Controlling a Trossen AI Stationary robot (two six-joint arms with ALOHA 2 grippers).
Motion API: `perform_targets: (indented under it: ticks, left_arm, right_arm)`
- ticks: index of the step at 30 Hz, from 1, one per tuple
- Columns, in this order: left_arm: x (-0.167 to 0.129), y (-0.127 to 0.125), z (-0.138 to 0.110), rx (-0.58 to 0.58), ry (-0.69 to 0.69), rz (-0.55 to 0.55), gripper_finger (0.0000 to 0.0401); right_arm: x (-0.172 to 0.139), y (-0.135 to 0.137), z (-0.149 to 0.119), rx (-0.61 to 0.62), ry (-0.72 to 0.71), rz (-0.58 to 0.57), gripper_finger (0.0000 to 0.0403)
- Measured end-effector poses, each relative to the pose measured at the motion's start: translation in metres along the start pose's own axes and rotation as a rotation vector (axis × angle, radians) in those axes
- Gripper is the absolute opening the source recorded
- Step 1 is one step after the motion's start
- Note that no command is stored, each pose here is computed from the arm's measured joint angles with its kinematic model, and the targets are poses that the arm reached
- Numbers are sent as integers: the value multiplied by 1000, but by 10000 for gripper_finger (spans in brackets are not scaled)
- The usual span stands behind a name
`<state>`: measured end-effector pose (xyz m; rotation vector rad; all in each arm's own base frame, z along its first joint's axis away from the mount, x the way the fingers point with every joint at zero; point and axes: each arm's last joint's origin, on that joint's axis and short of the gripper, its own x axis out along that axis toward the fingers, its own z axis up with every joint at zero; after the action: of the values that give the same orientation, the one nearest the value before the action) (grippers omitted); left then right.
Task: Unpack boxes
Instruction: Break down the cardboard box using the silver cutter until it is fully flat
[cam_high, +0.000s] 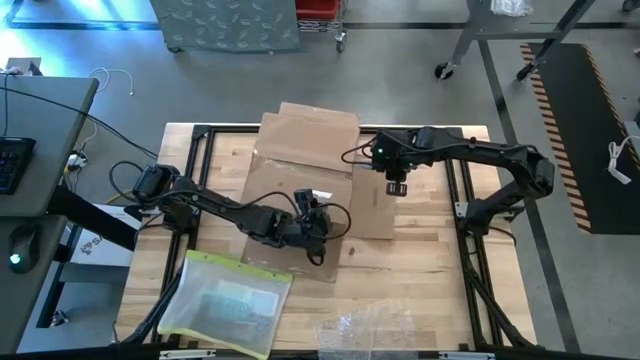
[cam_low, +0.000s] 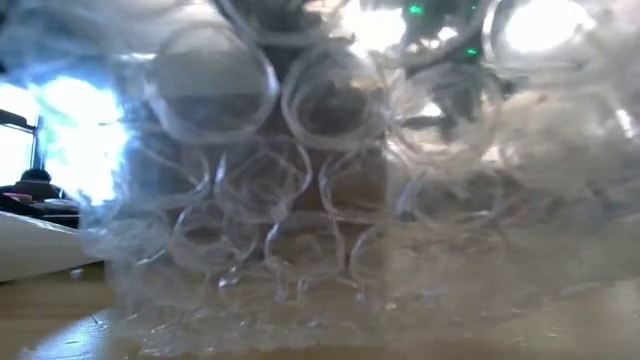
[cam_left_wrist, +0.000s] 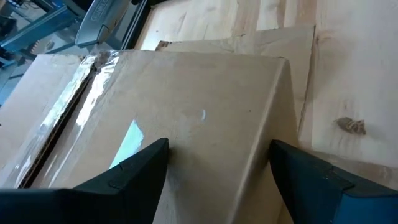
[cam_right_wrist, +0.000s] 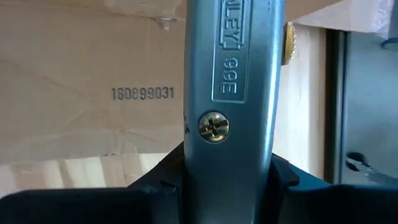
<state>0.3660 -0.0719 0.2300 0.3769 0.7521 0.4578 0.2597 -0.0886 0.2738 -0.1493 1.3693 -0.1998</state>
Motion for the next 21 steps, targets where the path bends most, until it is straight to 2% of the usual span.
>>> perform_targets:
  ticks: [5, 9, 14, 21]
  left_arm:
    - [-4, -3, 1, 2, -13, 8, 257]
    - [-23, -5, 13, -6, -54, -14, 257]
    - [-58, 6, 39, -58, -156, -33, 257]
    - [-77, 20, 42, -110, -179, 25, 257]
  right_arm:
    - [-6, -4, -6, -11, 26, -88, 92]
    - [-26, -3, -16, 17, -71, 4, 92]
    - [-43, 11, -38, 126, -270, 133, 92]
    - [-5, 60, -97, 403, -124, 232, 92]
